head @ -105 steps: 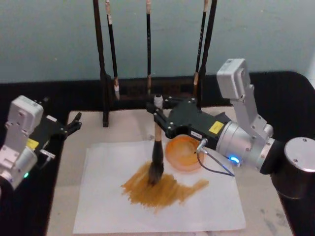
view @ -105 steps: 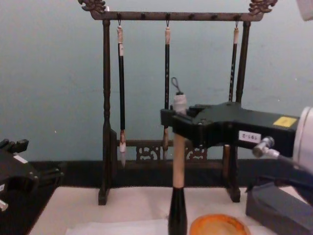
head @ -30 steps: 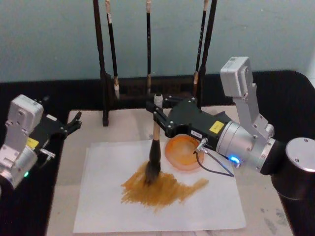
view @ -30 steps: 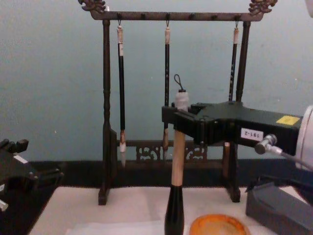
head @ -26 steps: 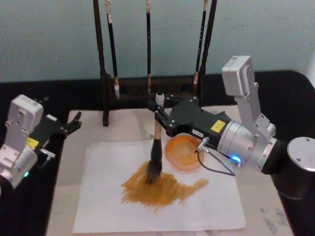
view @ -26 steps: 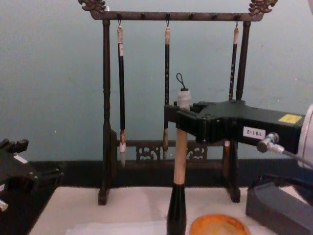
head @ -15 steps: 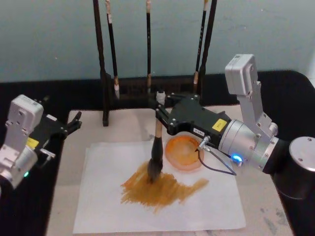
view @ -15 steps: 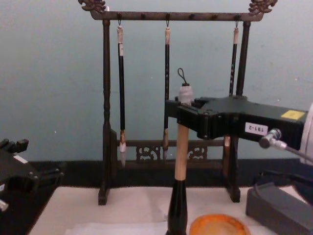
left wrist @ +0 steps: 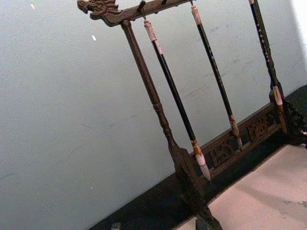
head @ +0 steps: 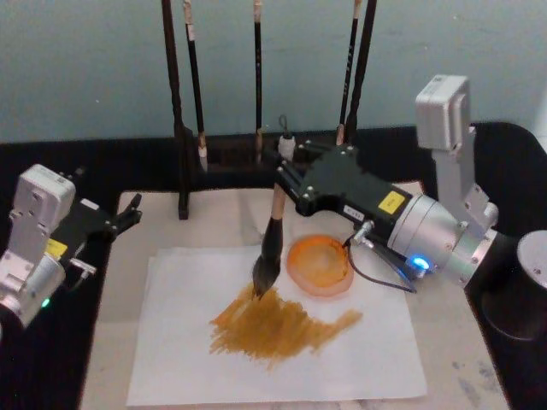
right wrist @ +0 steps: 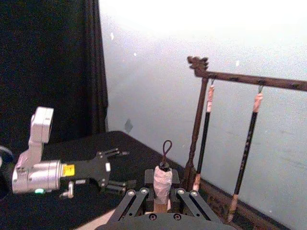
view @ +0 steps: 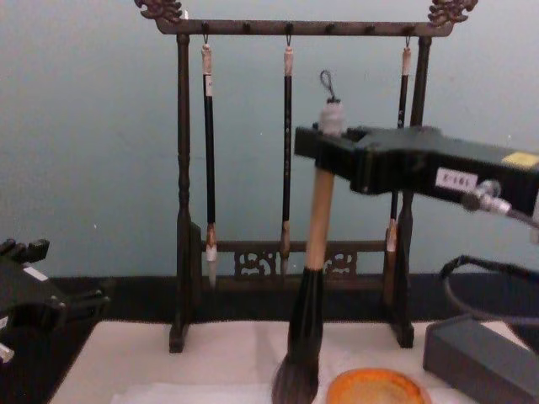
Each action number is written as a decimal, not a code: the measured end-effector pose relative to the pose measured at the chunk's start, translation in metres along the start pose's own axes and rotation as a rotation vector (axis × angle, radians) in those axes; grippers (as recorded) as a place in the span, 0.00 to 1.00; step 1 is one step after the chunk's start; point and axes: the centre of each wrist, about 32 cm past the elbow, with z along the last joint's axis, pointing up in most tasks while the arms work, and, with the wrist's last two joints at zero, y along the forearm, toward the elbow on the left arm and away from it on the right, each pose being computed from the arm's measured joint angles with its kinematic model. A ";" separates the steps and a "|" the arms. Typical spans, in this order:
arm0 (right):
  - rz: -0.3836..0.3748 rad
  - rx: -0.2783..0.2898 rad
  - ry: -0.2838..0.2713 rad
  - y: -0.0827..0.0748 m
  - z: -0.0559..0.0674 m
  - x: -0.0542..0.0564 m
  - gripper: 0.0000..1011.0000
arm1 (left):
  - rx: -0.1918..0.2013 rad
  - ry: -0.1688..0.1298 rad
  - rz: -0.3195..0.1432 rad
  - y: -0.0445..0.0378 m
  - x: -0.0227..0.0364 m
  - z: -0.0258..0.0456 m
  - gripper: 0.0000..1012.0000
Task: Pick up the brush from the inkstone, write on the paper, then place the brush back to its original position.
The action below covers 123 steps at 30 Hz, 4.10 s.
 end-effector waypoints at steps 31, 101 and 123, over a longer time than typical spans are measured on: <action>-0.305 0.157 0.315 -0.037 -0.004 0.011 0.18 | 0.000 0.000 0.000 0.0000 0.0000 0.0000 1.00; -0.531 0.220 1.001 -0.077 -0.055 0.065 0.18 | 0.000 0.000 0.000 0.0000 0.0000 0.0000 1.00; -0.536 0.124 1.122 -0.072 -0.075 0.090 0.18 | 0.000 0.000 0.000 0.0000 0.0000 0.0000 1.00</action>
